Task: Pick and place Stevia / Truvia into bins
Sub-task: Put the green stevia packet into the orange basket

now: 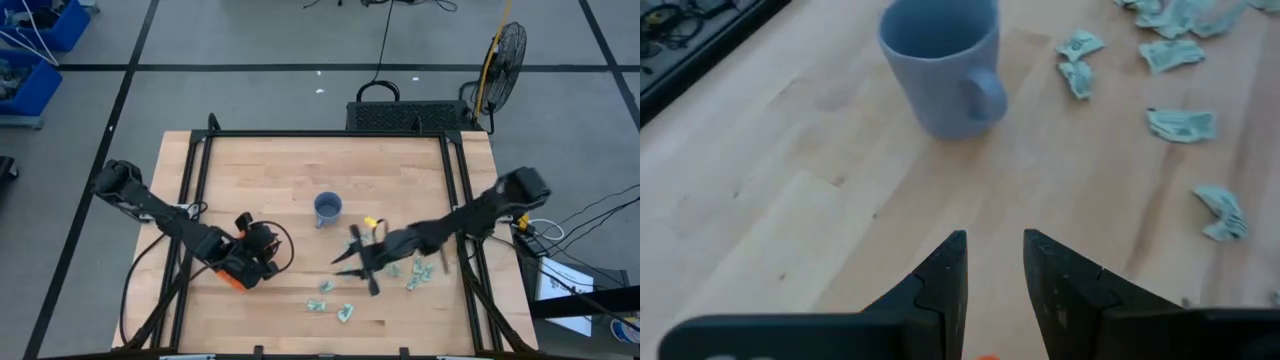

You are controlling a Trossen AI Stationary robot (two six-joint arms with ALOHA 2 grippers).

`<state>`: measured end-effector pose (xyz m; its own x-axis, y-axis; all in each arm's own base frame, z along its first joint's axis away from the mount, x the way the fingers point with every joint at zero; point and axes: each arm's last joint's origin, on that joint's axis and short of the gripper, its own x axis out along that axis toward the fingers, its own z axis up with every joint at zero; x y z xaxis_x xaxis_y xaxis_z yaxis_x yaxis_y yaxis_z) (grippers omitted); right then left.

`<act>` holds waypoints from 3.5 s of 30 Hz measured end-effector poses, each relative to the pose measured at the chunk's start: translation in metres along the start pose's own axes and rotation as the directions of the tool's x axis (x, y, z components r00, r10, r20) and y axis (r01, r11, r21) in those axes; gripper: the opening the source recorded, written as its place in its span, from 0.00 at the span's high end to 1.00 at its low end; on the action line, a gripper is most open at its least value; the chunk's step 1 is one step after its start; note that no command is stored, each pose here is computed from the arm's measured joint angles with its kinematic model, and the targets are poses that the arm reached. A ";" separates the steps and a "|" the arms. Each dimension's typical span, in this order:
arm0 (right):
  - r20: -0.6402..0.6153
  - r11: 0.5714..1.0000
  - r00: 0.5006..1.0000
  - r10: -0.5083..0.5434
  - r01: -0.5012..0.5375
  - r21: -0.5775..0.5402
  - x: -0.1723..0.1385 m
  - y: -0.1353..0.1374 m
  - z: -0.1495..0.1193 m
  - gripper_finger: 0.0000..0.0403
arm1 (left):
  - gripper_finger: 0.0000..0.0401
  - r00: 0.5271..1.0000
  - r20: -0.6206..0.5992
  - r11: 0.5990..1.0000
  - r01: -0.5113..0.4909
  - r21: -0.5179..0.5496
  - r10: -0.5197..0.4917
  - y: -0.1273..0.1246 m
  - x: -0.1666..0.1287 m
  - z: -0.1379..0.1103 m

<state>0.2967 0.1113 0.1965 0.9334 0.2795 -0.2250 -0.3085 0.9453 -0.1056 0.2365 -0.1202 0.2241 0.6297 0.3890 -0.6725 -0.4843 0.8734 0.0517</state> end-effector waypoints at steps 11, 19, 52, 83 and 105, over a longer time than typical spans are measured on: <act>-0.331 0.996 0.939 0.091 -0.086 0.030 0.084 0.021 -0.046 0.70 | 0.74 1.000 -0.014 0.999 -0.028 -0.025 0.028 0.007 0.008 0.007; -0.446 0.994 0.895 -0.020 0.067 0.088 0.086 0.021 -0.067 0.70 | 0.74 1.000 -0.025 1.000 -0.018 -0.026 0.017 0.007 0.008 0.007; -0.094 0.986 0.981 -0.169 0.169 0.000 0.179 -0.048 -0.010 0.99 | 0.74 0.953 0.303 1.000 0.014 0.000 -0.013 0.044 -0.074 0.074; -0.136 0.999 0.990 -0.029 0.024 -0.041 0.171 -0.076 0.037 0.67 | 0.74 0.974 0.228 1.000 0.000 0.005 -0.001 0.056 -0.075 0.067; -0.244 0.966 0.936 0.253 -0.234 0.106 0.065 0.058 -0.029 0.67 | 0.74 0.994 0.060 0.995 0.088 0.047 -0.091 -0.012 -0.017 0.044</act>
<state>0.3340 0.1796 0.1474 0.7509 0.4602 -0.4737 -0.4971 0.8660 0.0535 0.2583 -0.1239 0.2670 0.7064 0.3250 -0.6288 -0.3982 0.9169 0.0266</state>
